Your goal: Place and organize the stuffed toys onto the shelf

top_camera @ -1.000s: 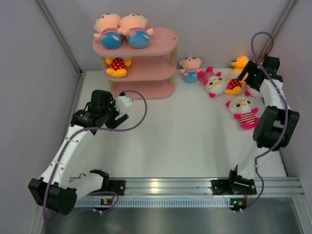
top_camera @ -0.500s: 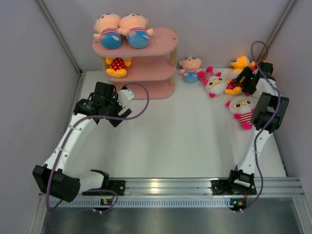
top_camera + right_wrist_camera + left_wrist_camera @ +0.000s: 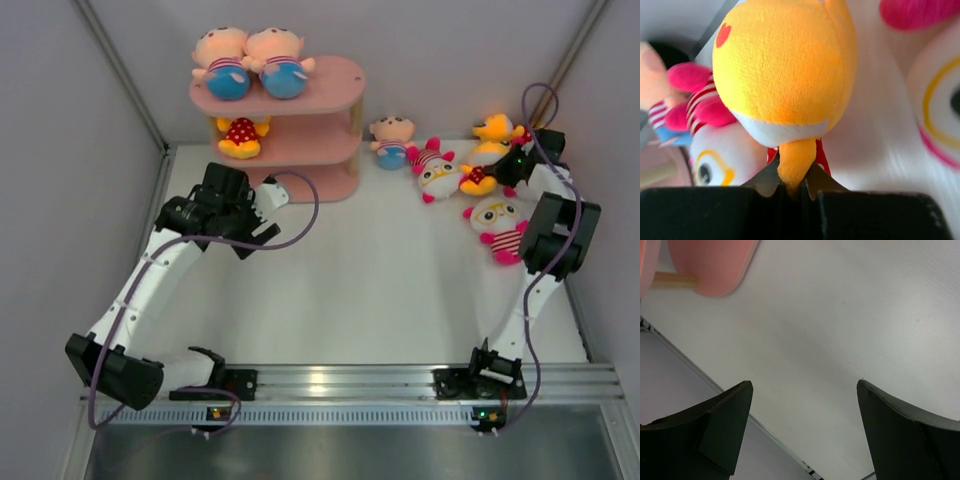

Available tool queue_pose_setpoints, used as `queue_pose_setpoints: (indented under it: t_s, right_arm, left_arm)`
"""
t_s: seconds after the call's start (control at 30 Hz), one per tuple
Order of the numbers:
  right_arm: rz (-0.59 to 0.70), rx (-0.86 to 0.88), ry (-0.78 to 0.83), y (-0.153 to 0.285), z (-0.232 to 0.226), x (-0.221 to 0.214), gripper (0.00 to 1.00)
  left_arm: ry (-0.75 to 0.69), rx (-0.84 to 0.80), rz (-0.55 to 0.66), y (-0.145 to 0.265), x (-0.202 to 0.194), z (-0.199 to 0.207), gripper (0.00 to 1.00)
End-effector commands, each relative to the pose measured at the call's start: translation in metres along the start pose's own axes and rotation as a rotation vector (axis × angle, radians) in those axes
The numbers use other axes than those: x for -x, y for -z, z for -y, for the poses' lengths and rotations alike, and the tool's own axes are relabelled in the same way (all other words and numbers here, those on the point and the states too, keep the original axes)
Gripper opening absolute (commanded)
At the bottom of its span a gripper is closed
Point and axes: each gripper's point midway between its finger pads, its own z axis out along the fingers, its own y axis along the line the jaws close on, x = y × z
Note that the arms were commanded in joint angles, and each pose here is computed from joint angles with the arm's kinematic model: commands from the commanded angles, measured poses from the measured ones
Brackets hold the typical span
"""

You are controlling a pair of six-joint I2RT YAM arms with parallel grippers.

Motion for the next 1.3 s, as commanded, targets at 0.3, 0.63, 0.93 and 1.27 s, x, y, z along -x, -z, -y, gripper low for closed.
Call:
queue_pose_setpoints:
  t_s: [0.3,0.63,0.93,1.27]
  right_arm:
    - [0.393,0.264,0.207,0.232,-0.185,-0.028,0.00]
    - [0.164,0.779,0.022,0.282,-0.361,-0.248,0.00]
    - [-0.076,0.923,-0.070,0.285,-0.438,-0.333,0.00]
    - [-0.173,0.973,-0.056,0.297,-0.461,-0.370,0.00]
  left_arm:
    - [-0.253,-0.092,0.392,0.070,0.081,0.020,0.96]
    - [-0.483,-0.083,0.543,0.097,0.094,0.042,0.98]
    - [-0.580,-0.106,0.551,0.092,0.077,0.059,0.93]
    - [-0.617,-0.094,0.542,0.089,0.073,0.059,0.92]
